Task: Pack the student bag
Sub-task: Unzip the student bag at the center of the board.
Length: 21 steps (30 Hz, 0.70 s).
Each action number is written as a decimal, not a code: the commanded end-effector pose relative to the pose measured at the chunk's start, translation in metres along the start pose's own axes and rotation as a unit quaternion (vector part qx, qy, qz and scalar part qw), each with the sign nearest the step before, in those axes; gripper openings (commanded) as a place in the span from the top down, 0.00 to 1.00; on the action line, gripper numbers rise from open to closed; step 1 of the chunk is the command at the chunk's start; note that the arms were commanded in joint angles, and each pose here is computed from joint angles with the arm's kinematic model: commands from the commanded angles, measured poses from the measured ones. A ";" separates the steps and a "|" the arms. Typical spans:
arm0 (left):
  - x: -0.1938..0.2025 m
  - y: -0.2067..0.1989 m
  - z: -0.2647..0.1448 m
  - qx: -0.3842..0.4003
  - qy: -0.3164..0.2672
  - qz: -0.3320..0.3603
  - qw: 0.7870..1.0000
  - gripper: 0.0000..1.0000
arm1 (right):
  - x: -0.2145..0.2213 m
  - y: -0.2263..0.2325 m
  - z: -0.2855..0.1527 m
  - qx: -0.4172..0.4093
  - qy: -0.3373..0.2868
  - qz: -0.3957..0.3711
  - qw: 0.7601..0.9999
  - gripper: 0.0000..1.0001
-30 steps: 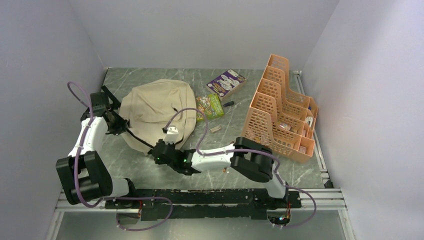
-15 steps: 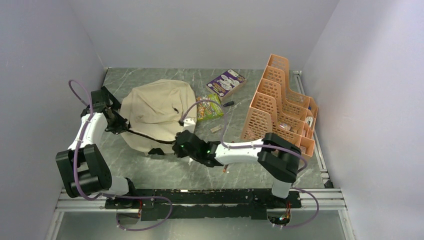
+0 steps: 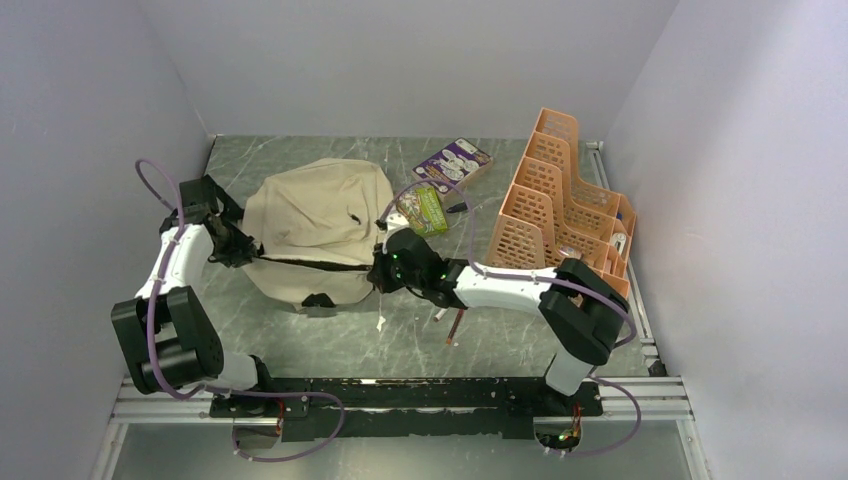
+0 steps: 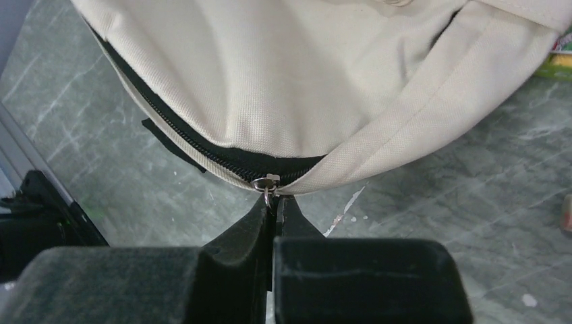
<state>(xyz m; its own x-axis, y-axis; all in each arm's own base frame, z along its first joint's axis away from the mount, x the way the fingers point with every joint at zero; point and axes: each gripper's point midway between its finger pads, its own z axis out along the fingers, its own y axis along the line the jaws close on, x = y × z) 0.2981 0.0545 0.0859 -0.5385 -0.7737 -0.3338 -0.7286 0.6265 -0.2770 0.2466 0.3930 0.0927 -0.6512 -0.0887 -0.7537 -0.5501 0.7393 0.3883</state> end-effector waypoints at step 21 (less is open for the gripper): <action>0.076 -0.026 -0.099 0.152 0.012 0.007 0.988 0.20 | -0.002 0.125 0.025 -0.203 0.051 -0.020 0.978 1.00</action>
<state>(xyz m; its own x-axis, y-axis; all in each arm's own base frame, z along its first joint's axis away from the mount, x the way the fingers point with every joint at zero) 0.2532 -0.0078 0.1615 -0.5192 -0.7587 -0.3936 -0.5648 0.6502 -0.5082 0.2050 0.4806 0.1080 -0.6619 -0.2337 -0.7122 -0.7154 0.4808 0.5070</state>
